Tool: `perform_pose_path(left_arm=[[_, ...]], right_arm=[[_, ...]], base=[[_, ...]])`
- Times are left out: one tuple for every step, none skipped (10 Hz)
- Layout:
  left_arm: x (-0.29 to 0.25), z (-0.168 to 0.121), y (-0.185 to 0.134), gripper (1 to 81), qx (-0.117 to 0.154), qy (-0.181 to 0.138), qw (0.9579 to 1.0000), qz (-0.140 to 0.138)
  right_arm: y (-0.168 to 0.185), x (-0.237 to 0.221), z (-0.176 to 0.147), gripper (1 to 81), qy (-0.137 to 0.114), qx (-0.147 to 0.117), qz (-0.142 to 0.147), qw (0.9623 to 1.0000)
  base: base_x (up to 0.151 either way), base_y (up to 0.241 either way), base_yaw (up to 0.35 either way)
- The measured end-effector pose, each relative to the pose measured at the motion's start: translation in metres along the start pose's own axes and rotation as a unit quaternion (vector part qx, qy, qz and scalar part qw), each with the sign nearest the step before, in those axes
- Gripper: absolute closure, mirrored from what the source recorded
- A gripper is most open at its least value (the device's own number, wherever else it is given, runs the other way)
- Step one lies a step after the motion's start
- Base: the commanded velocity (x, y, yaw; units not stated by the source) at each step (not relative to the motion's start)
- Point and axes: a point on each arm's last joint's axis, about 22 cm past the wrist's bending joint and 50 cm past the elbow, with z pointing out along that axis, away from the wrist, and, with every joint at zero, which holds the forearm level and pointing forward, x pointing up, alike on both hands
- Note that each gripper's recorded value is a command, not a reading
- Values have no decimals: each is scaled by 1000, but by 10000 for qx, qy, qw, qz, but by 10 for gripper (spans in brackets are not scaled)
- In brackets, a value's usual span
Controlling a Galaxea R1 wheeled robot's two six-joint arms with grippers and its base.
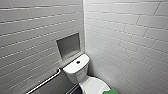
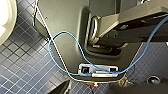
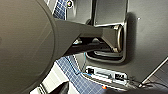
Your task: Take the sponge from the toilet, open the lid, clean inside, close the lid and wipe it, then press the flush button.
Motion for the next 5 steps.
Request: perform_pose_path(left_arm=[[-4,-1,1,10,-41,-24,10000,-12],[-6,-2,3,10,-65,-55,10000,-29],[-8,-3,2,10,-48,-123,9999,-45],[-10,-3,3,10,-42,-209,9998,-34],[-12,-4,3,10,-29,-301,9995,-17]], right_arm=[[5,8,-14,10,98,39,123,9999],[13,17,-27,10,158,36,235,9996],[32,34,-51,10,290,-30,457,9985],[48,46,-70,10,381,-94,684,9969],[63,58,-86,10,495,-155,948,9941]], base=[[0,0,0],[0,0,0],[0,0,0],[0,0,0],[0,0,0]])
